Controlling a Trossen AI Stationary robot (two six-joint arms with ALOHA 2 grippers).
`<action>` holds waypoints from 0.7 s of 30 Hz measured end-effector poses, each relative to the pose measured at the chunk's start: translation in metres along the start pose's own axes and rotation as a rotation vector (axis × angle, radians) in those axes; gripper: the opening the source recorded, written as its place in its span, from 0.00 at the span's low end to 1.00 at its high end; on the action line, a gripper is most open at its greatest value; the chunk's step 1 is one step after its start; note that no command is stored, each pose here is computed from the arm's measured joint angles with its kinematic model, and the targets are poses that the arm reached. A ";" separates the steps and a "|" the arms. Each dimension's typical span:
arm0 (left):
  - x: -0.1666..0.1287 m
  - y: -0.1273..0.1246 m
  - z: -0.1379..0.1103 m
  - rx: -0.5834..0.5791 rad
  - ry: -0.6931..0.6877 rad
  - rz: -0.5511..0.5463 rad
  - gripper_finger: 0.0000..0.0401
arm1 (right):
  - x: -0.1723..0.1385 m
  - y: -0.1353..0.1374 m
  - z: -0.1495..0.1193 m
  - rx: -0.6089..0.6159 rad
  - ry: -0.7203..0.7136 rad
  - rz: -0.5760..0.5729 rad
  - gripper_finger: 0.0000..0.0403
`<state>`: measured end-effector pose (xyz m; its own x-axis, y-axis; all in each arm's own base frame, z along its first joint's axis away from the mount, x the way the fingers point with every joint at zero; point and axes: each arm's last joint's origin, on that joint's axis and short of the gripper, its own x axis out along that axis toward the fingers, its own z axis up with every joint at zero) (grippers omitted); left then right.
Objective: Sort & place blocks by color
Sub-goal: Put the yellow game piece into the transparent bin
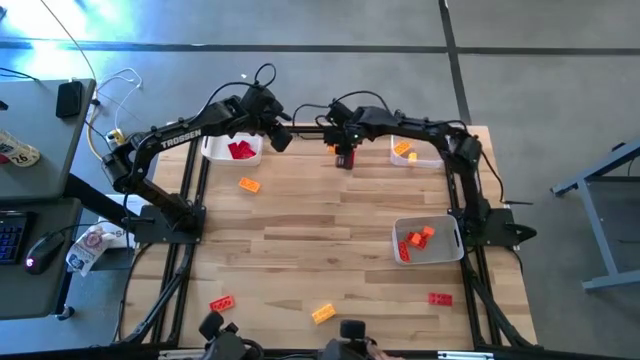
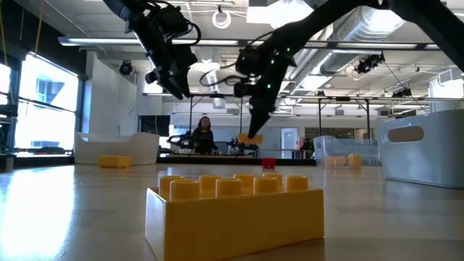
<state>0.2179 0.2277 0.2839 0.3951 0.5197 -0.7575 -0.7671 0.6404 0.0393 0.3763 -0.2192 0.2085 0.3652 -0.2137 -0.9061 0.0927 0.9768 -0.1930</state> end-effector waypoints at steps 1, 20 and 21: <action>0.000 -0.001 0.000 0.002 0.004 -0.002 0.42 | -0.009 -0.001 0.000 0.012 -0.011 -0.010 0.22; -0.010 -0.060 -0.022 0.189 0.160 -0.147 0.42 | -0.114 -0.025 -0.079 0.376 0.093 -0.204 0.22; -0.011 -0.063 -0.024 0.200 0.176 -0.160 0.42 | -0.115 -0.024 -0.087 0.405 0.101 -0.214 0.22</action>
<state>0.2495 0.1680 0.2736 0.3961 0.3089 -0.8647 -0.5808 0.8137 0.0246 0.2517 -0.2173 0.2844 0.2080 -0.3882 -0.8978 0.5173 0.8227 -0.2358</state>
